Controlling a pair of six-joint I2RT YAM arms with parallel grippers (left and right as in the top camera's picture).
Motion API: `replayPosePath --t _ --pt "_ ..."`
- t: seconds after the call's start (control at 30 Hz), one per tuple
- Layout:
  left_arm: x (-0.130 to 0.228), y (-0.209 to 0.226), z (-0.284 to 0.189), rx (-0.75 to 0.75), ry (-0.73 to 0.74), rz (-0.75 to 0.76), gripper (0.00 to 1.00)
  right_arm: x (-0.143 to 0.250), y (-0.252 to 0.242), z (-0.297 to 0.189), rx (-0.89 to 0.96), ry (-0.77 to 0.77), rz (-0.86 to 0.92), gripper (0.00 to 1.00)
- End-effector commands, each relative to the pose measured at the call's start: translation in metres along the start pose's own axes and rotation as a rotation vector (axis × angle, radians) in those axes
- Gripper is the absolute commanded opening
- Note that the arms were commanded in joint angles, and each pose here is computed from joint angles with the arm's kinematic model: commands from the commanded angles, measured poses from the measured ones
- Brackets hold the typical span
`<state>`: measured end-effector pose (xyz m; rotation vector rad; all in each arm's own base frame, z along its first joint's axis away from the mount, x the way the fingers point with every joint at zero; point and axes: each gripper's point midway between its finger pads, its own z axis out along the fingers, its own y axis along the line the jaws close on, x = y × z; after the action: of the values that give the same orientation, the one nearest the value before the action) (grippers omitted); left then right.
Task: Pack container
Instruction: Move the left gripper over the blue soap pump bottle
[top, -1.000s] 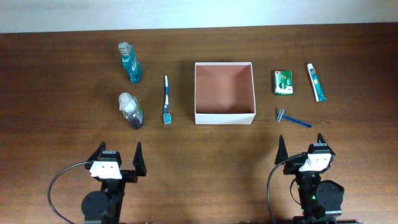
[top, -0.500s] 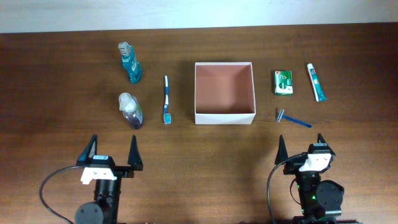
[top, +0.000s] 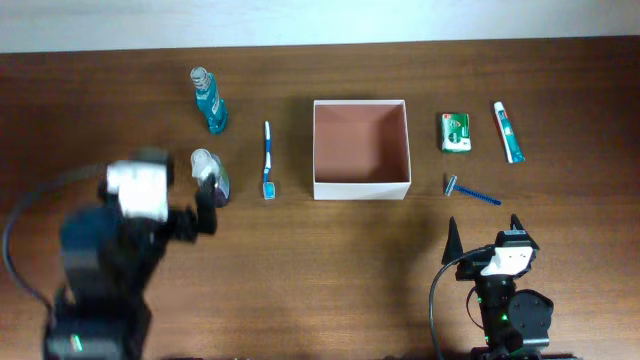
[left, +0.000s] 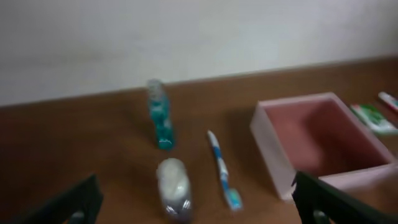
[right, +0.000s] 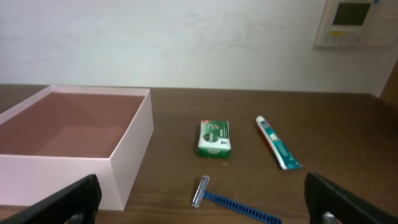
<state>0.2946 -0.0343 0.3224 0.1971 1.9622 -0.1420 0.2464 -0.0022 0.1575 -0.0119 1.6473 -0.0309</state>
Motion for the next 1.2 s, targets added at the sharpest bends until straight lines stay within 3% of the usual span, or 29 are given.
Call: replayPosePath --t 0.0,0.3,0.67,0.97,1.17 --pt "-0.021 -0.018 0.016 0.140 0.053 0.023 0.99 0.002 -0.001 0.000 0.005 0.001 0.001 0.98" --pt "-0.002 0.024 0.071 -0.036 0.435 -0.109 0.99 0.002 -0.001 0.000 0.005 0.002 0.001 0.99" --pt "0.061 0.032 0.125 -0.024 0.732 -0.140 0.99 0.002 -0.001 0.000 0.005 0.002 0.001 0.99" --pt "0.111 0.034 0.154 -0.016 0.899 -0.163 0.99 0.002 -0.001 0.000 0.005 0.002 0.001 0.98" --pt "0.123 0.035 0.157 -0.021 0.941 -0.166 0.99 0.002 -0.001 0.000 0.005 0.001 0.001 0.99"
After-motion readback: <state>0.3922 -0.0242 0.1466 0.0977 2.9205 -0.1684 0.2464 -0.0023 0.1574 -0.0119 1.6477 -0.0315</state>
